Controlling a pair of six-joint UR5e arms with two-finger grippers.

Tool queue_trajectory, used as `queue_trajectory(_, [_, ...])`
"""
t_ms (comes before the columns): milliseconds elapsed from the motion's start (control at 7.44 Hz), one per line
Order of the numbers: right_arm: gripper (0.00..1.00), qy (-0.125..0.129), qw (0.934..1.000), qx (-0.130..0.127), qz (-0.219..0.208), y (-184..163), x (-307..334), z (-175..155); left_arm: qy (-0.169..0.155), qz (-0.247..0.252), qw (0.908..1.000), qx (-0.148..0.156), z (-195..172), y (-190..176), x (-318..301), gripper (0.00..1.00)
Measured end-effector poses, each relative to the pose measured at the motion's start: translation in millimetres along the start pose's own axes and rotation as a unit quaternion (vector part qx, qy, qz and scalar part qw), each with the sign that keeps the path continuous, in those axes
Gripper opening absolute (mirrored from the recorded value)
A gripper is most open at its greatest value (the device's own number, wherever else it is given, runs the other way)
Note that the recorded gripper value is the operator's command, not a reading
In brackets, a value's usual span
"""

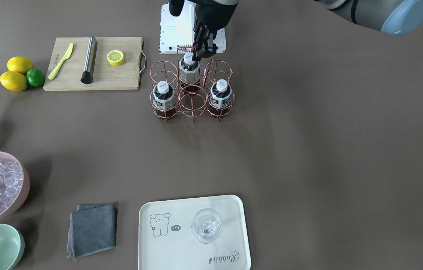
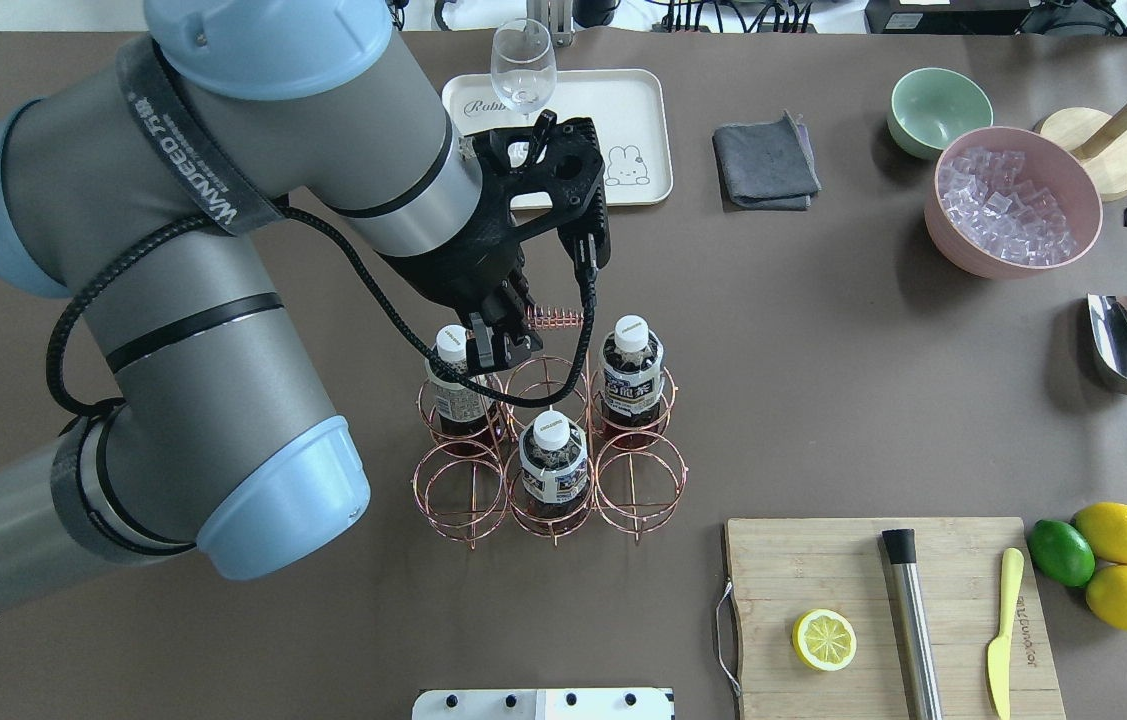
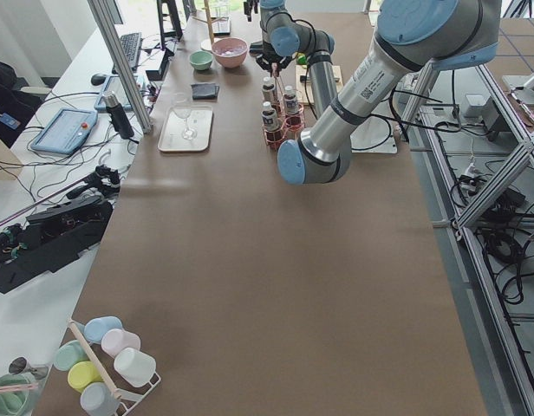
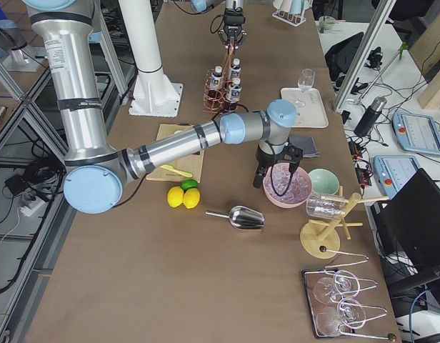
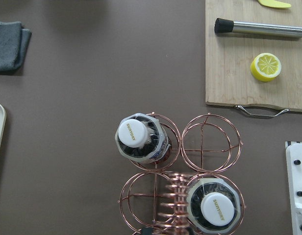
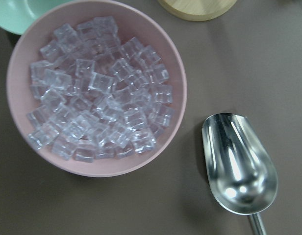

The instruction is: Take tea from basket to plate

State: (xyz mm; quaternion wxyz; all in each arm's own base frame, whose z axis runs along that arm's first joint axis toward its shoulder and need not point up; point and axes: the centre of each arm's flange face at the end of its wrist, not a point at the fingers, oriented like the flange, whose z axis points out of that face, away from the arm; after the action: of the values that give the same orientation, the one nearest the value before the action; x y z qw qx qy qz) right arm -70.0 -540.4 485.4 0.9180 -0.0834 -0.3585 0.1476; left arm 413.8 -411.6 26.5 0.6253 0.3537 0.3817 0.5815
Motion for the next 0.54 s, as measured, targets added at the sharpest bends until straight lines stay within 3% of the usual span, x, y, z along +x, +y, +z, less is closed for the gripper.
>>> queue_trajectory(269, [1.00, 0.023, 0.9986, -0.025, 0.040, 12.6, -115.9, -10.7, 0.000, 0.000, 1.0000, 0.000, 0.4, 0.1, -0.2, 0.00])
queue_trajectory(538, [1.00, 0.019, 0.9933, -0.037, 0.108, 37.0, -201.5, -22.3, 0.000, 0.000, 1.0000, 0.000, 0.2, -0.1, -0.1, 0.00])
